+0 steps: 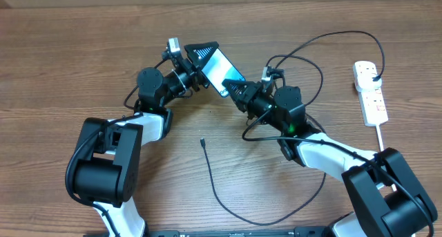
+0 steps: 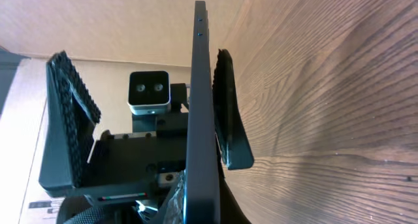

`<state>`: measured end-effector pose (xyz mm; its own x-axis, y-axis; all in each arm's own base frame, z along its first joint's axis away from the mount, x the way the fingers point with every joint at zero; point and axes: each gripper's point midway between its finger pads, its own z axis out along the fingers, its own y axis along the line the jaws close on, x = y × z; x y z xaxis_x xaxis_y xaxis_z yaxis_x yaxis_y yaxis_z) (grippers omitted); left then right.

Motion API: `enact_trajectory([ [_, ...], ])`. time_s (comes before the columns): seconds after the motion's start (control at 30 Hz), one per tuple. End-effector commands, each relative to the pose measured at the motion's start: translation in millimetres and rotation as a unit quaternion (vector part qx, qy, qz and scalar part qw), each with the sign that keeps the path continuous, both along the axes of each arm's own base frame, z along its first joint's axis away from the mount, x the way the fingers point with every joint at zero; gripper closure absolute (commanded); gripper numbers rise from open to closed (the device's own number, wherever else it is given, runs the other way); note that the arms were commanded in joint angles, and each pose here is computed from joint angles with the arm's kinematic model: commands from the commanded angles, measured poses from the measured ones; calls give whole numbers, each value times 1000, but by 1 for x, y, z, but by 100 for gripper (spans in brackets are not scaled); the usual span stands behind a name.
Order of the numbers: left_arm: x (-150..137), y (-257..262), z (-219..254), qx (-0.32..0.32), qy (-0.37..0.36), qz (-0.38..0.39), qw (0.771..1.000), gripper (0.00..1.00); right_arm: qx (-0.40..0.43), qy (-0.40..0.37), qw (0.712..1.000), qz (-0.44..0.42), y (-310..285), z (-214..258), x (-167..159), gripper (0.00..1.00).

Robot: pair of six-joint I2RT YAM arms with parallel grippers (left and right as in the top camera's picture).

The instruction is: Plug charger to phone and switch on socket

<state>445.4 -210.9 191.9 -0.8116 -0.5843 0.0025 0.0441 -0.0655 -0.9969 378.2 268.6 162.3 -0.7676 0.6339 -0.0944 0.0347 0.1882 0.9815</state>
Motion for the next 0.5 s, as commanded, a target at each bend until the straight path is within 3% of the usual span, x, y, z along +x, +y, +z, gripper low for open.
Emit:
enact_trajectory([
  [0.0,4,3,8,-24,17,9,1000,2,-7,-24,1000,-6,0,8,5,96],
  [0.17,3,3,9,-33,25,6,999,5,-12,-9,1000,-3,3,-5,4,96],
  [0.27,2,1,9,-32,25,1,999,16,-15,-2,1000,0,5,-11,4,96],
  [0.4,0,0,9,-27,20,-6,999,21,-16,-1,1000,0,5,-13,4,96],
  [0.47,-1,0,8,-24,19,-9,999,32,-15,0,1000,1,5,-13,3,96],
])
